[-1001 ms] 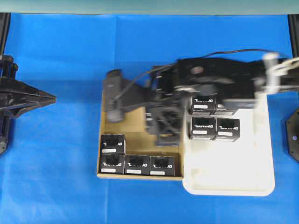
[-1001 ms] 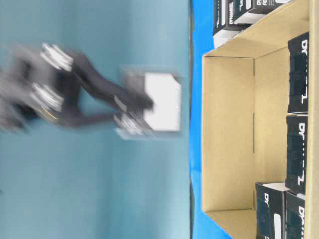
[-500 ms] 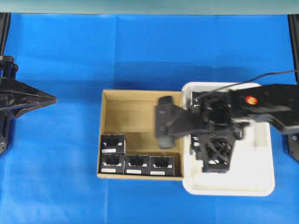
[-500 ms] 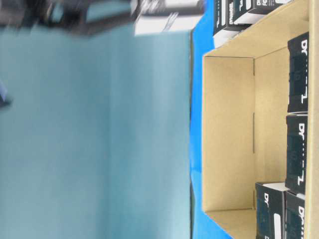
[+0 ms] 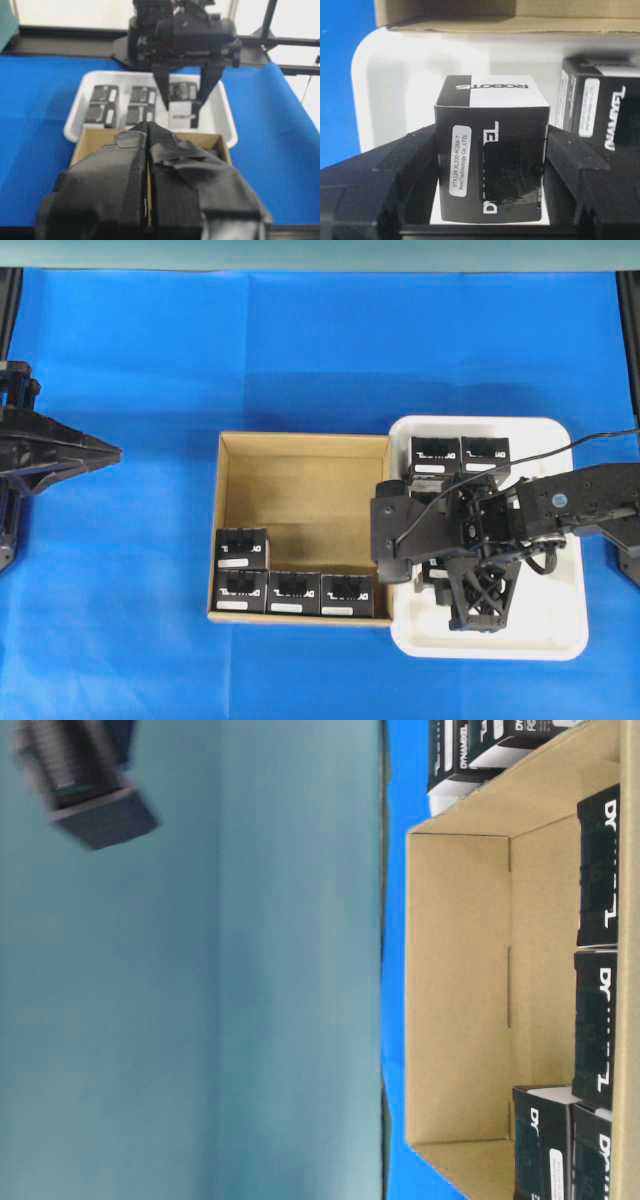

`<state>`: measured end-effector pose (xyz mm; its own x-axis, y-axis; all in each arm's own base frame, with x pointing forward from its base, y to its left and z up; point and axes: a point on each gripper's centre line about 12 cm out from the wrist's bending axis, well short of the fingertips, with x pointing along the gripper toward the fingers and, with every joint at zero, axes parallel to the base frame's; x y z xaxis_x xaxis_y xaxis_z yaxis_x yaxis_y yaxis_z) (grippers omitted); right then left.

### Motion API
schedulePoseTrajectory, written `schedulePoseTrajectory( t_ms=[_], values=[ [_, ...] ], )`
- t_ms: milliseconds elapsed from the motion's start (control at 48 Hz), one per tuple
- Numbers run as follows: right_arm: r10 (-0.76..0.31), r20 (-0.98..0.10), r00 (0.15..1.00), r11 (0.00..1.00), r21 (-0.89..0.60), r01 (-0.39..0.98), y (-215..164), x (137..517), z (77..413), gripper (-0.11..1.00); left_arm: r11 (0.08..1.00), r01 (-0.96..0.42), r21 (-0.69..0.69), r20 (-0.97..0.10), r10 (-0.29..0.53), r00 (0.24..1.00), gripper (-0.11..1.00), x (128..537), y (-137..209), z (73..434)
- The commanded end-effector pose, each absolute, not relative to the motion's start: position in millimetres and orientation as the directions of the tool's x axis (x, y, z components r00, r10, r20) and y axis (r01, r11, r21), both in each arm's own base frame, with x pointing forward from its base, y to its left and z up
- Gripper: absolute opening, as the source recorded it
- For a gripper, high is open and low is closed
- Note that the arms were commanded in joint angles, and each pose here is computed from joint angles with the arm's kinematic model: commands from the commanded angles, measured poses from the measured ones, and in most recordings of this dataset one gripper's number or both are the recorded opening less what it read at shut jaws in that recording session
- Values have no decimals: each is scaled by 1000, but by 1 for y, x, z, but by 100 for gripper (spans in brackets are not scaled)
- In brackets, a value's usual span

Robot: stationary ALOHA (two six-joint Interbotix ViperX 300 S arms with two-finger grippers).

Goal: Pick the box from inside the cardboard box.
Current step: 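Lower the motor box into the tray and open the right gripper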

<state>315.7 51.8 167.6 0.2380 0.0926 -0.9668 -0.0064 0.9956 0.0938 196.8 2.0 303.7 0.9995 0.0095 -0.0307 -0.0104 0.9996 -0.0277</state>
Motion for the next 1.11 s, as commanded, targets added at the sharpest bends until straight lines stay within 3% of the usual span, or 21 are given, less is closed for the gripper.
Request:
schedulePoseTrajectory(
  t_ms=[0,250,521,1084],
  values=[
    [93,-967,236,995,95,-2,52,313,157,61,1000,-6,-28,5,6,1000,-5,199,1,317],
    [82,-961,265,996,85,-3,49,316,143,61,1000,-5,-29,3,5,1000,-5,199,1,316],
    [70,-973,219,997,73,2,47,317,125,61,1000,-5,-29,-9,5,1000,-5,202,1,314],
    [51,-970,237,998,61,34,32,322,126,61,1000,-2,-29,-9,1,1000,-5,203,0,314]
  ],
)
